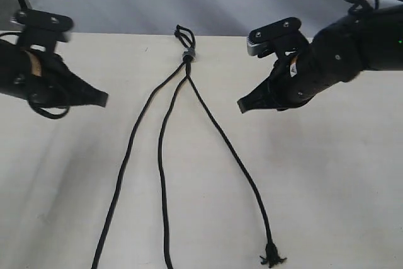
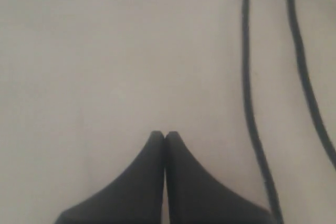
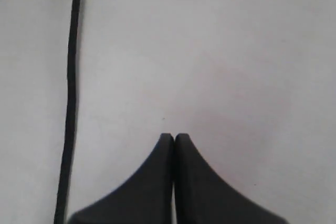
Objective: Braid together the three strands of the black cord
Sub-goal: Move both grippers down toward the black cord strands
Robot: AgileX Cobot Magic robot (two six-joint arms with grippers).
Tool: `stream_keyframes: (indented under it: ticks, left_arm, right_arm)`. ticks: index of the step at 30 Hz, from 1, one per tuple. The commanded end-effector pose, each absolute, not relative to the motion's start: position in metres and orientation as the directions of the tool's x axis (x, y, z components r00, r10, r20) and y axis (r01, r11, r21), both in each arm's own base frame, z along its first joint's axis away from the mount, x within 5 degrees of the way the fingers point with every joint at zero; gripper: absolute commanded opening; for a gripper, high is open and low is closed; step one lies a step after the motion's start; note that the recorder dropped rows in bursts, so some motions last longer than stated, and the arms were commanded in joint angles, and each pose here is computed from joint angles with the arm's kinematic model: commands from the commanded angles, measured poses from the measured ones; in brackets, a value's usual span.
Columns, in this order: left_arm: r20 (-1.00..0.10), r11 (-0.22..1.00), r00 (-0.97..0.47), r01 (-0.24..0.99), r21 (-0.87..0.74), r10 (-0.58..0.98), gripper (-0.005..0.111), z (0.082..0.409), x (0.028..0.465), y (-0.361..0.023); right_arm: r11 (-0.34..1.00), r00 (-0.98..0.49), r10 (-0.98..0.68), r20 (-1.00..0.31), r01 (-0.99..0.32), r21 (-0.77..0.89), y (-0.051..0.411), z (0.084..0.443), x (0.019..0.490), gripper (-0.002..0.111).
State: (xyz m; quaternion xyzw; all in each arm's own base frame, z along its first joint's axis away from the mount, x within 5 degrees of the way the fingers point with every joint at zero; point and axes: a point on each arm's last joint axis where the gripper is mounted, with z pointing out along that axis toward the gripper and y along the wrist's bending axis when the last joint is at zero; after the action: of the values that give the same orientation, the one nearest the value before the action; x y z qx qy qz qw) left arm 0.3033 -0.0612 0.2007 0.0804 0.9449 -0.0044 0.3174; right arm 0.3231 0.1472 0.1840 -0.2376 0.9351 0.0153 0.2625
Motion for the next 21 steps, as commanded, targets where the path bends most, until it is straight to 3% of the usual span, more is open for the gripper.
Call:
stream_keyframes:
  ticks: [1, 4, 11, 19, 21]
  left_arm:
    - [-0.477, 0.934, -0.823, 0.358, -0.011, 0.309, 0.000, 0.186, 0.309, -0.105]
    - [-0.416, 0.899, -0.832, 0.432, -0.069, 0.368, 0.000, 0.177, 0.312, -0.120]
    - [-0.415, 0.920, -0.874, 0.350, -0.177, 0.253, 0.002, 0.160, 0.320, -0.129]
    - [-0.429, 0.908, -0.850, 0.395, -0.137, 0.305, 0.044, 0.170, 0.328, -0.128]
    - [-0.441, 0.913, -0.847, 0.388, -0.129, 0.298, 0.048, 0.169, 0.330, -0.125]
  right_arm:
    - [0.827, -0.753, -0.466, -0.465, -0.557, 0.072, 0.152, 0.178, 0.332, 0.000]
    - [0.811, -0.749, -0.449, -0.487, -0.571, 0.130, 0.145, 0.179, 0.336, 0.000]
    - [0.815, -0.764, -0.444, -0.468, -0.561, 0.144, 0.140, 0.178, 0.336, 0.000]
    - [0.816, -0.757, -0.443, -0.481, -0.563, 0.135, 0.143, 0.178, 0.337, 0.000]
    - [0.816, -0.758, -0.443, -0.479, -0.562, 0.135, 0.143, 0.177, 0.337, 0.000]
